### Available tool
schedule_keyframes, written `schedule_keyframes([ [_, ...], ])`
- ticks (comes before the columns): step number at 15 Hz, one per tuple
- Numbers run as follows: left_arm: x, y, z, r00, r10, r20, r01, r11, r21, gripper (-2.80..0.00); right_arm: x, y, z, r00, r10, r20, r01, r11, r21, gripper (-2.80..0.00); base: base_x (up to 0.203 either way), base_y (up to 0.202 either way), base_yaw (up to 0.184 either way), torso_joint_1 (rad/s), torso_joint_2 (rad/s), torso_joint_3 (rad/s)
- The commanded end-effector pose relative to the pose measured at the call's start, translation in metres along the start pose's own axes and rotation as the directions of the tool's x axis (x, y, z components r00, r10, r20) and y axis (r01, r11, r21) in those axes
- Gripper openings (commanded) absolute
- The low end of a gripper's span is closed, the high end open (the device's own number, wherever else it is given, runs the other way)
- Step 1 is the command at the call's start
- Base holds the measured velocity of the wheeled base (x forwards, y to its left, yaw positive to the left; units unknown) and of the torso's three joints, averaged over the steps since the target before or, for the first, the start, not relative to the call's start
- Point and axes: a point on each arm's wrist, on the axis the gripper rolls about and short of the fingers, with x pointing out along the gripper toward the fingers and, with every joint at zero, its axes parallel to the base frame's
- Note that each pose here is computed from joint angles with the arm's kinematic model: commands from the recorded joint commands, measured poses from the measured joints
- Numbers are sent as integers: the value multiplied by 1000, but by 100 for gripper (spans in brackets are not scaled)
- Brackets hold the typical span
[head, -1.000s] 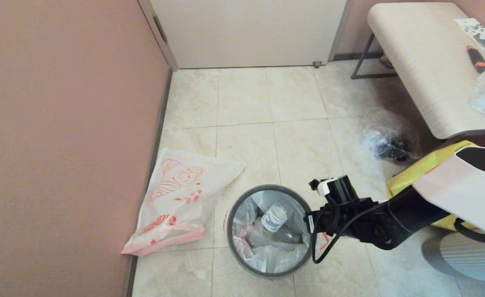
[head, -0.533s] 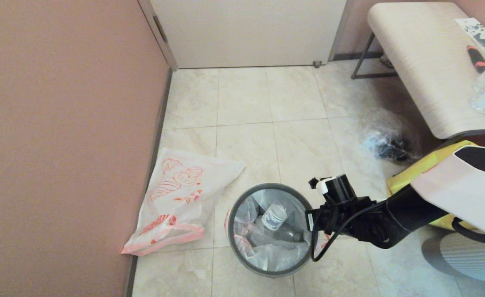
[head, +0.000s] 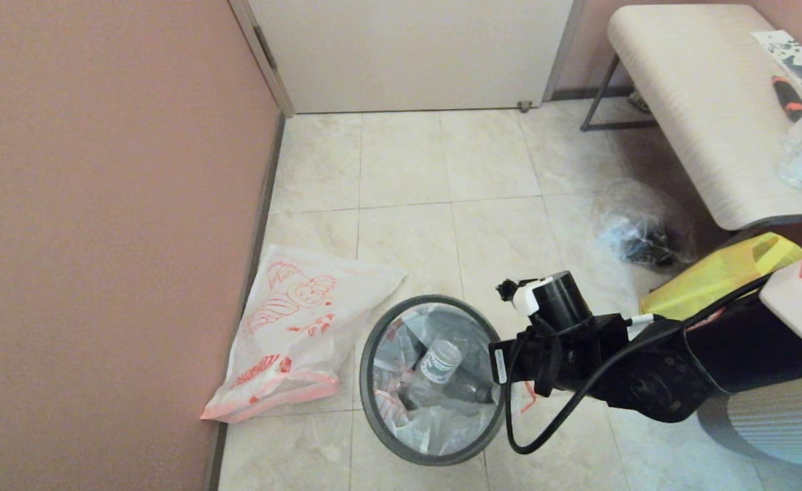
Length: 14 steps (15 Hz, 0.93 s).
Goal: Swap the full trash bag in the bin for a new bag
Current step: Place the trash can ring on the floor
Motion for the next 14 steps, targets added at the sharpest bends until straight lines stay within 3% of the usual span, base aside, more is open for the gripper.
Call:
schedule_keyframes([
  [1,0,0,0,1000,-1,-1,1,1000,-1,-280,-37,13,14,997,57,60,-58,998,14,-280,0,0,0,0,0,0],
  [6,0,0,0,1000,1,0,-1,1000,-1,-280,-94,6,26,995,68,68,-72,996,56,-280,0,0,0,0,0,0],
  [8,0,0,0,1000,-1,-1,1,1000,-1,-280,-113,-12,38,993,14,118,-26,995,99,-280,0,0,0,0,0,0],
  [11,0,0,0,1000,0,0,0,1000,-1,-280,-113,-69,61,968,-185,169,152,970,191,-280,0,0,0,0,0,0],
  [14,0,0,0,1000,1,0,-1,1000,-1,-280,-104,-136,78,914,-370,163,312,902,297,-280,0,0,0,0,0,0],
])
